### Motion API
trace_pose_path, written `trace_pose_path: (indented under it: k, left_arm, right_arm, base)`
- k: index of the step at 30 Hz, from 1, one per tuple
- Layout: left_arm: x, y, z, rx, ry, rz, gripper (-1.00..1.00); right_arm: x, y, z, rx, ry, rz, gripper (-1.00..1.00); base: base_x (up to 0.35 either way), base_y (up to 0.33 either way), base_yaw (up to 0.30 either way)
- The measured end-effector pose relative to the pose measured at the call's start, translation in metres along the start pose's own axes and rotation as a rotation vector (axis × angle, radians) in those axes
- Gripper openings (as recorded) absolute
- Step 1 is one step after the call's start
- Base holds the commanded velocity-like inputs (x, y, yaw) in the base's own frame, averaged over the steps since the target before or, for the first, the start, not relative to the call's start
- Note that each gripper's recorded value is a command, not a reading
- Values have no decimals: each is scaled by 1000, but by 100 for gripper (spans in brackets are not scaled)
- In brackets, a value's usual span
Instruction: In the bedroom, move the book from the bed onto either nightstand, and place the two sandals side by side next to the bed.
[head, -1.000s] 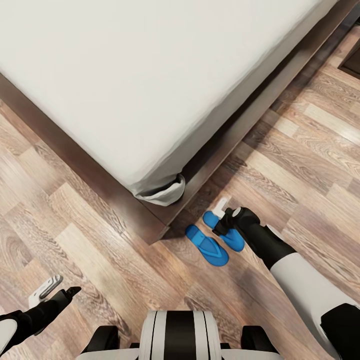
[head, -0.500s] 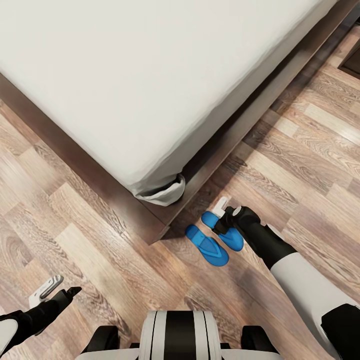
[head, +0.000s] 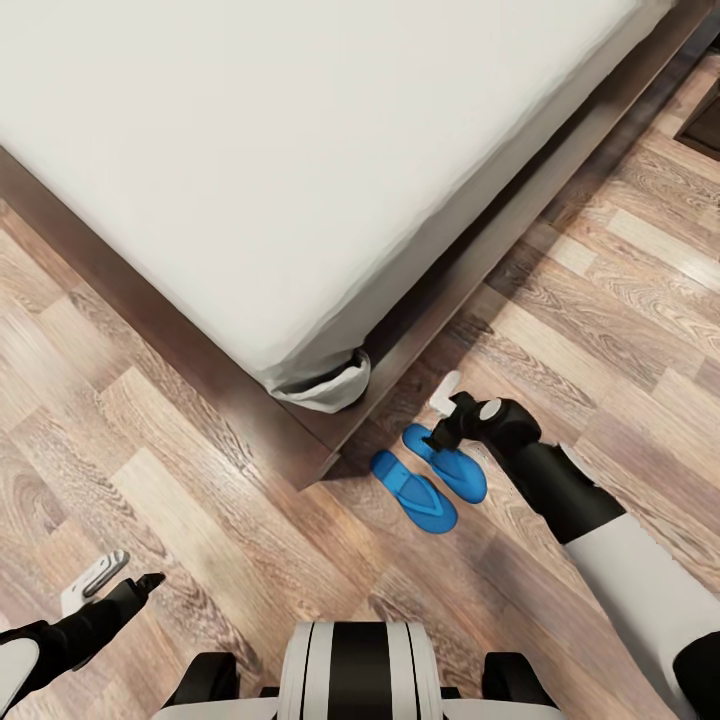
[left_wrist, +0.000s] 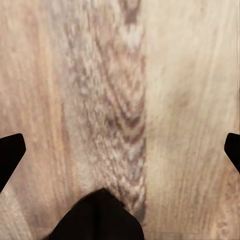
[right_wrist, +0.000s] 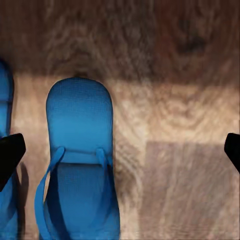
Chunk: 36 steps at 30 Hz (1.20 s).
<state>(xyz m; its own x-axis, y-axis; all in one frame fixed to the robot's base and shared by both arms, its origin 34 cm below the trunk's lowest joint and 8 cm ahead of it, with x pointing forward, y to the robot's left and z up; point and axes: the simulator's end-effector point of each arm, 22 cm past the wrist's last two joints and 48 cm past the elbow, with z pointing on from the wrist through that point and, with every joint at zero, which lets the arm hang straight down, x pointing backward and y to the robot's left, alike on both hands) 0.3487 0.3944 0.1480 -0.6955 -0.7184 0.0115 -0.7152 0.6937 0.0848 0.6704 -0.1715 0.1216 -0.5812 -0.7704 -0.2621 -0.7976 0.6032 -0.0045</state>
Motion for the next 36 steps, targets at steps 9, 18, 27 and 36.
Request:
trace_pose_path:
  k: [9,18,27,36]
  left_arm:
    - [-7,-10,-11,30,-24,3,100]
    - [-22,-34,-24,99,-63,5,100]
    - [-29,-52,-37,158,-85,14,100]
    - [-34,-58,-51,186,-108,16,100]
  right_arm:
    - [18,-38,-66,107,16,16,100]
    - [51,-94,-129,191,-56,294,100]
    - [96,-72,-152,125,-166,594,100]
    - [105,-41,-160,102,-264,669,100]
  base:
    - [0,0,0]
    - [0,0,0]
    - [0,0,0]
    - [0,0,0]
